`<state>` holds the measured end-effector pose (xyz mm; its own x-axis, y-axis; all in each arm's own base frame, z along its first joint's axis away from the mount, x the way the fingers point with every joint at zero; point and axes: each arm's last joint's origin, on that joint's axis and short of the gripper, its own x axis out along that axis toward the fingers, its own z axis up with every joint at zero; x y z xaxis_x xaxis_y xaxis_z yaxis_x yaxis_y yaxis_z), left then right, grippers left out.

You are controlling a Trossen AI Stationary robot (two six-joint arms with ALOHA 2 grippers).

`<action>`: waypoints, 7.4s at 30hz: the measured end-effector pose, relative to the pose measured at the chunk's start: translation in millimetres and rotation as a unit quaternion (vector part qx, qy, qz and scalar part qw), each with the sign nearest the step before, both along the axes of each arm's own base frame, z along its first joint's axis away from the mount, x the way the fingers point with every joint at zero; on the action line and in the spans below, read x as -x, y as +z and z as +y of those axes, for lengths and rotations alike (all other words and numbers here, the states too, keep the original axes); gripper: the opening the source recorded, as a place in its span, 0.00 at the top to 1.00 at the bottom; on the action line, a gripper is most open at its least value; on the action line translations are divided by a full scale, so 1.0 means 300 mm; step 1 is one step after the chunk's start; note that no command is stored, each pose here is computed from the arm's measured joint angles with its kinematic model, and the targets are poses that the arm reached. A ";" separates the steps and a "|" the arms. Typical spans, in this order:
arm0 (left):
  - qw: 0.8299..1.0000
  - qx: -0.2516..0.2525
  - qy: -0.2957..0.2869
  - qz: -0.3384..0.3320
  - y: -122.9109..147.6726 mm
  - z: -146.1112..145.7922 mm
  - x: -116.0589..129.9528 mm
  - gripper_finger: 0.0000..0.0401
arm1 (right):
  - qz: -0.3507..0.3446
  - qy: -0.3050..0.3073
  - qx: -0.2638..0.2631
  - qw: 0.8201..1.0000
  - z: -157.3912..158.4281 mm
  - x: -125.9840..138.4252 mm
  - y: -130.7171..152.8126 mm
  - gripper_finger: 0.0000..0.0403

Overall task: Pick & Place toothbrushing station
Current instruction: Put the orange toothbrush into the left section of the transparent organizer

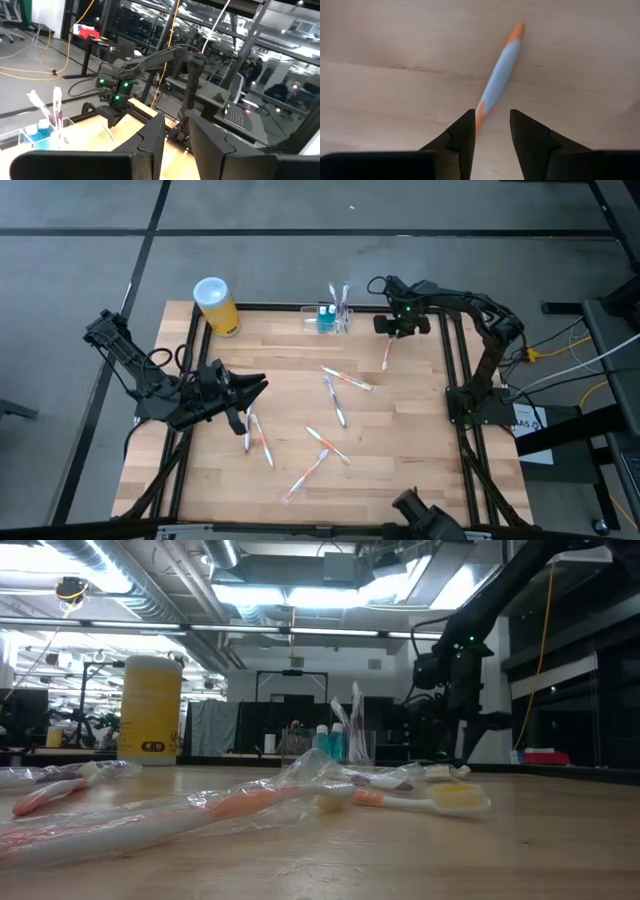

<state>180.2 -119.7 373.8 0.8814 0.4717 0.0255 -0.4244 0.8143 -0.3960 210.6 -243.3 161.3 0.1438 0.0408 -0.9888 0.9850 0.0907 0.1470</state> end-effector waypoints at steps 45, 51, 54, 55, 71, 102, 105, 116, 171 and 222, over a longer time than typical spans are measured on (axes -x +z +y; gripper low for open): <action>0.980 0.178 0.026 0.082 -0.154 0.236 -0.145 0.79 | -0.319 0.215 0.104 0.917 0.389 -0.255 0.369 0.96; 0.970 0.225 -0.083 0.045 -0.186 0.324 -0.317 0.70 | -0.413 0.233 0.153 0.867 0.528 -0.312 0.476 0.96; 0.964 0.244 -0.097 0.038 -0.213 0.345 -0.363 0.65 | -0.439 0.234 0.168 0.851 0.580 -0.338 0.495 0.96; 0.963 0.251 -0.096 0.040 -0.223 0.351 -0.371 0.63 | -0.444 0.234 0.174 0.847 0.595 -0.344 0.500 0.96; 0.956 0.273 -0.103 0.021 -0.222 0.367 -0.384 0.63 | -0.532 0.207 0.231 0.788 0.666 -0.363 0.595 0.96; 0.960 0.238 -0.148 -0.001 -0.194 0.403 -0.391 0.74 | -0.560 0.199 0.261 0.761 0.668 -0.369 0.625 0.97; 0.962 0.201 -0.186 0.020 -0.189 0.396 -0.387 0.68 | -0.564 0.203 0.253 0.760 0.678 -0.370 0.625 0.97; 0.941 0.111 -0.306 0.097 -0.165 0.341 -0.315 0.67 | -0.595 0.187 0.256 0.739 0.701 -0.311 0.698 0.97; 0.618 -0.697 -0.003 0.363 0.157 0.009 -0.437 0.65 | -0.760 0.140 -0.025 0.634 0.734 -0.386 0.748 0.97; 0.702 -0.601 0.100 0.370 0.206 0.073 -0.433 0.98 | -0.773 0.092 0.171 0.603 0.565 -0.354 0.774 0.71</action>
<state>310.2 -97.9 435.6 0.7820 0.6178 0.0819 -0.3058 0.2660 0.9142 316.9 -73.8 393.4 0.9295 0.0280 0.3676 -0.3380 0.4632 0.8193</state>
